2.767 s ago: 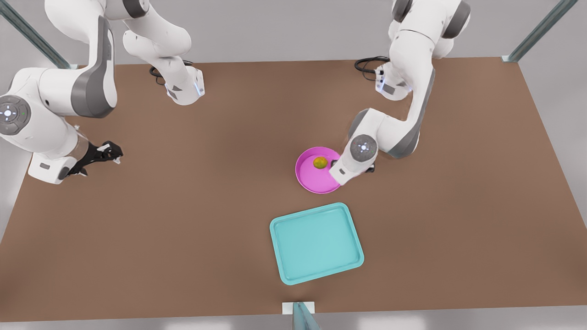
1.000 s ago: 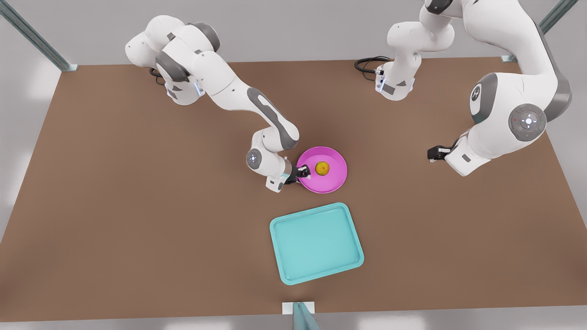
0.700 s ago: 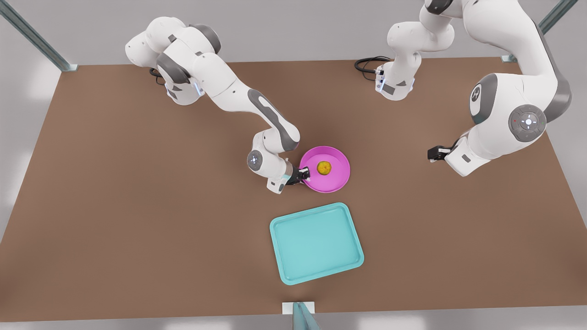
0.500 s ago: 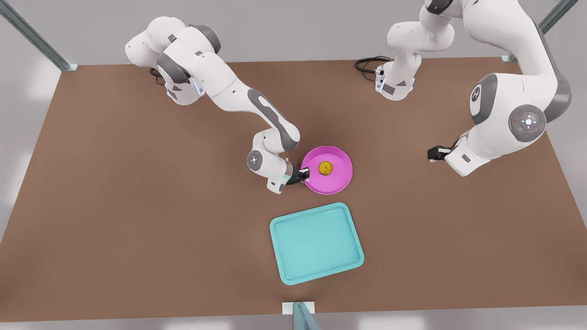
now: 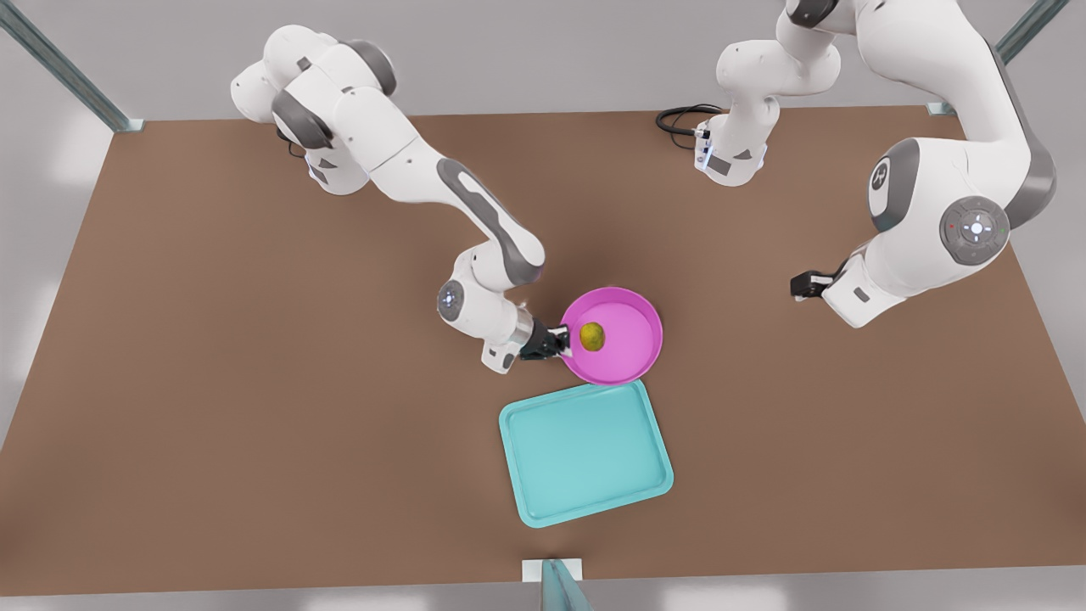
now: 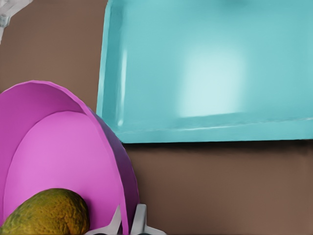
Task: Place the orange on the plate with the left arm and the plate on the tray with the right arm
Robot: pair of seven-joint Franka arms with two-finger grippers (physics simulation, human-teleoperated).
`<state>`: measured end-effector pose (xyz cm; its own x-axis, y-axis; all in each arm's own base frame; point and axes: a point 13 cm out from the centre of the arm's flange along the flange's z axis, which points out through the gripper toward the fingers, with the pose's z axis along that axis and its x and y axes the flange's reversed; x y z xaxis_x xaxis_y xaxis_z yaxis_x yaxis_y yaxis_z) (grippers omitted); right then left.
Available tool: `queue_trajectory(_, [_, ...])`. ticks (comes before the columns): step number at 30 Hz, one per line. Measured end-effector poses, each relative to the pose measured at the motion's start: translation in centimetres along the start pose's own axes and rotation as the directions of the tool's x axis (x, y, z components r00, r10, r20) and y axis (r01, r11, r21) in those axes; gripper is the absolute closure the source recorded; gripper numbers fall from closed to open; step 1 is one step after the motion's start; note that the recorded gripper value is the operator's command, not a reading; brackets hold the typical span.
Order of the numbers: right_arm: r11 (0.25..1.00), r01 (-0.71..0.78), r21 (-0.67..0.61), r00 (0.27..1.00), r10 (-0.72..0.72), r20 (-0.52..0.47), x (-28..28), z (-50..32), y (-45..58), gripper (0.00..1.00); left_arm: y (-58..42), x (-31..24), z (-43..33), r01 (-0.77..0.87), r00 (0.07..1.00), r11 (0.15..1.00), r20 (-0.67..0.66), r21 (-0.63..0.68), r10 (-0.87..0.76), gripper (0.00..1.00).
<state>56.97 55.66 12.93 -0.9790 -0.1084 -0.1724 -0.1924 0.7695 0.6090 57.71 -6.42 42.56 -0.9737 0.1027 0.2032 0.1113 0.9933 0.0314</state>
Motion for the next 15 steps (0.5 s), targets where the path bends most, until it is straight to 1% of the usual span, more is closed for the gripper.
queue_trajectory(5, [0.998, -0.055, -0.01, 0.994, 0.055, 0.099, -6.6, -4.5, -3.6, 0.79, 0.0, 0.0, 0.0, 0.0, 1.0, 1.0, -0.001, 0.0, 0.0, 0.0])
queue_trajectory(8, [0.995, -0.099, 0.006, 0.985, 0.097, 0.143, -9.9, -6.5, -8.4, 0.79, 0.0, 0.0, 0.0, 0.0, 1.0, 1.0, -0.001, 0.0, 0.0, 0.0])
queue_trajectory(12, [0.997, -0.071, 0.002, 0.976, 0.069, 0.206, -15.8, -5.7, -12.3, 0.79, 0.0, 0.0, 0.0, 0.0, 1.0, 1.0, 0.0, 0.0, 0.0, 0.0])
queue_trajectory(15, [0.999, -0.049, -0.001, 0.975, 0.048, 0.215, -17.1, -4.5, -13.1, 0.79, 0.0, 0.0, 0.0, 0.0, 1.0, 1.0, -0.001, 0.0, 0.0, 0.0])
